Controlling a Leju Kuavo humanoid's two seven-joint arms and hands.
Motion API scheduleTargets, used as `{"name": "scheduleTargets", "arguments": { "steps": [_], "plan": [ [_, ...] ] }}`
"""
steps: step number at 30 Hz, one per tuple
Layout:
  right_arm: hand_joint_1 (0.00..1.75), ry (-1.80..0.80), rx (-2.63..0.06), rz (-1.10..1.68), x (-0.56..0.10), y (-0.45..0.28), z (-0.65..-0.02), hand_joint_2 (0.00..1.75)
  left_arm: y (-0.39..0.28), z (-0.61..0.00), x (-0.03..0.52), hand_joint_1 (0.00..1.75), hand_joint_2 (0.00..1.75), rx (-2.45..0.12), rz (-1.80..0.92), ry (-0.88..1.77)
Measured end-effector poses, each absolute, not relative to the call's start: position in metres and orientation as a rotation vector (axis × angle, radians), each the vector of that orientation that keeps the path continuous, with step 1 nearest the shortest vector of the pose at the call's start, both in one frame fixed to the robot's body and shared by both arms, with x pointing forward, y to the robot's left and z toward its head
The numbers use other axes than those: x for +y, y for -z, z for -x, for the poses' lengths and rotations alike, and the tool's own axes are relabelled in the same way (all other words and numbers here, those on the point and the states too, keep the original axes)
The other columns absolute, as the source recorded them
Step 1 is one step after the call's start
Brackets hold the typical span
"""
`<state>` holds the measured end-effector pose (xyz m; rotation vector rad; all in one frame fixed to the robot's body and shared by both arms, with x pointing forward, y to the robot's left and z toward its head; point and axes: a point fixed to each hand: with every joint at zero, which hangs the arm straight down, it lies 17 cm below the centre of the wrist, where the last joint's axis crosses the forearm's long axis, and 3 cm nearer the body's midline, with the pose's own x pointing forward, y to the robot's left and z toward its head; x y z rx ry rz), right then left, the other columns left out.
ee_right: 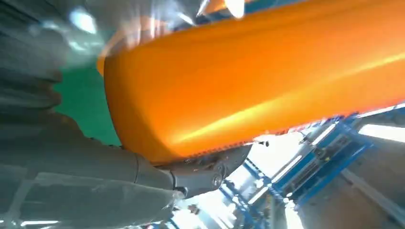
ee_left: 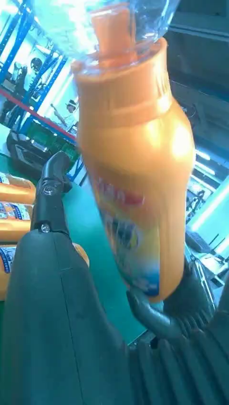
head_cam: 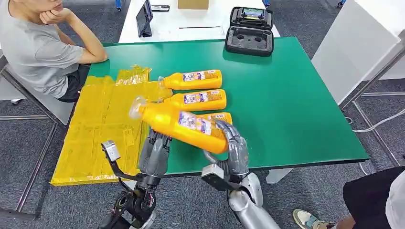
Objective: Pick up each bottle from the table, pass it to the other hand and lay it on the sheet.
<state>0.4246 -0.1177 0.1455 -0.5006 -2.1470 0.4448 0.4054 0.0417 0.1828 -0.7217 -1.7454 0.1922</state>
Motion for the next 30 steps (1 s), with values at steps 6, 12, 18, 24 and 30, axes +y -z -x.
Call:
{"name": "scheduleTargets", "arguments": {
  "steps": [6, 12, 18, 24, 30],
  "plan": [
    [1.75, -0.35, -2.108, 0.465, -0.127, -0.141, -0.428, 1.75, -0.183, -0.404, 0.038, 0.0, 0.0, -1.74, 0.734, -0.181],
    [1.75, -0.236, -2.055, 0.35, -0.129, -0.134, -0.431, 1.75, -0.183, -0.398, 0.028, 0.0, 1.75, -1.713, 0.782, -0.162],
    [1.75, -0.242, -2.071, 0.308, -0.117, -0.139, -0.432, 1.75, -0.188, -0.396, 0.018, 0.0, 1.75, -1.718, 0.794, -0.138],
    [1.75, -0.267, -2.102, 0.272, -0.102, -0.15, -0.434, 1.75, -0.197, -0.398, 0.008, 0.0, 1.75, -1.764, 0.747, -0.092],
    [1.75, -0.288, -2.117, 0.253, -0.092, -0.156, -0.437, 1.75, -0.198, -0.399, 0.003, 0.0, 1.75, -1.761, 0.745, -0.085]
  ]
}}
